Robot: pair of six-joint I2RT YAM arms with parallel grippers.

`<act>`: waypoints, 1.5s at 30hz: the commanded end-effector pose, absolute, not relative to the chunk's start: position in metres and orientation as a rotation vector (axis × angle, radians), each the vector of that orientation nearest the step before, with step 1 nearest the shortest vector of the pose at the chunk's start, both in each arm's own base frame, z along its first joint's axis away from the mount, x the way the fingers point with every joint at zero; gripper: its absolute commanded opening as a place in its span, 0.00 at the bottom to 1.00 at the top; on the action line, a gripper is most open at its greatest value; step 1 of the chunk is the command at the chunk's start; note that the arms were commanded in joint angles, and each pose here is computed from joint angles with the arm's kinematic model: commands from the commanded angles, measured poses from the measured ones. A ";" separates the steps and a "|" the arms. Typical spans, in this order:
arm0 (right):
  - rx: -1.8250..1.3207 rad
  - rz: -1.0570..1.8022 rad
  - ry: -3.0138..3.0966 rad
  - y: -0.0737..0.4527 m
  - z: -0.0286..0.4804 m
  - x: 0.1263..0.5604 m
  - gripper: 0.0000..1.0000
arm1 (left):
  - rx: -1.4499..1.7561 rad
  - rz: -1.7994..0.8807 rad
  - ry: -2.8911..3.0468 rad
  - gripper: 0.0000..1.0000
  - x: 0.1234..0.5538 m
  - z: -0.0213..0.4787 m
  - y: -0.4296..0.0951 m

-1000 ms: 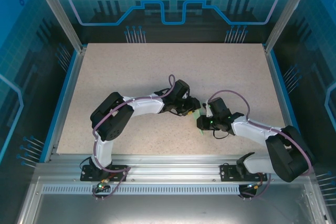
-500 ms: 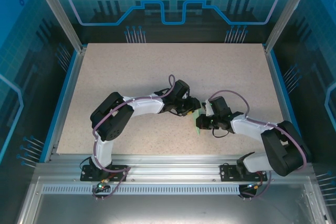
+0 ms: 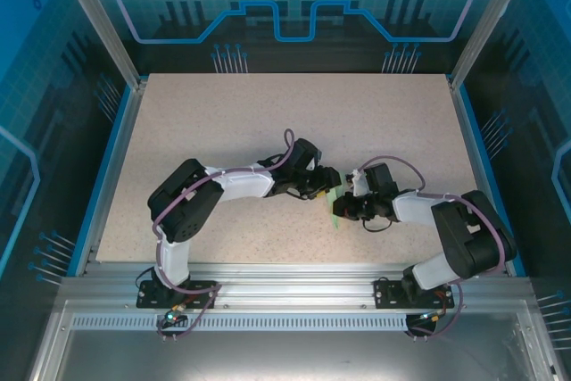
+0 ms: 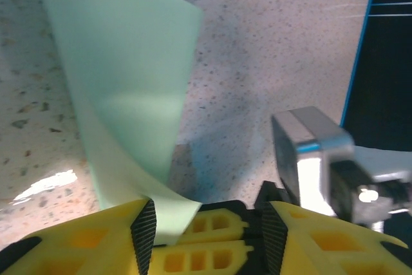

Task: Fold a paper plane with a square sheet of paper (pick it up from the middle)
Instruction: Fold the wing for the fifth time at the center of the table.

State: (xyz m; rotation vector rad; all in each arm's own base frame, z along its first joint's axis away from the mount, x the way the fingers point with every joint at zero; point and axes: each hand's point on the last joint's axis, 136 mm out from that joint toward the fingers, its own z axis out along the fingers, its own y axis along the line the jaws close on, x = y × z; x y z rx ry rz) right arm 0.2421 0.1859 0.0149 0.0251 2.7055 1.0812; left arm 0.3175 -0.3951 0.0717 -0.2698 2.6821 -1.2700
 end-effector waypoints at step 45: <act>0.330 1.056 2.737 0.164 -0.001 0.233 0.05 | -0.139 -1.363 2.681 0.52 0.321 0.073 -0.418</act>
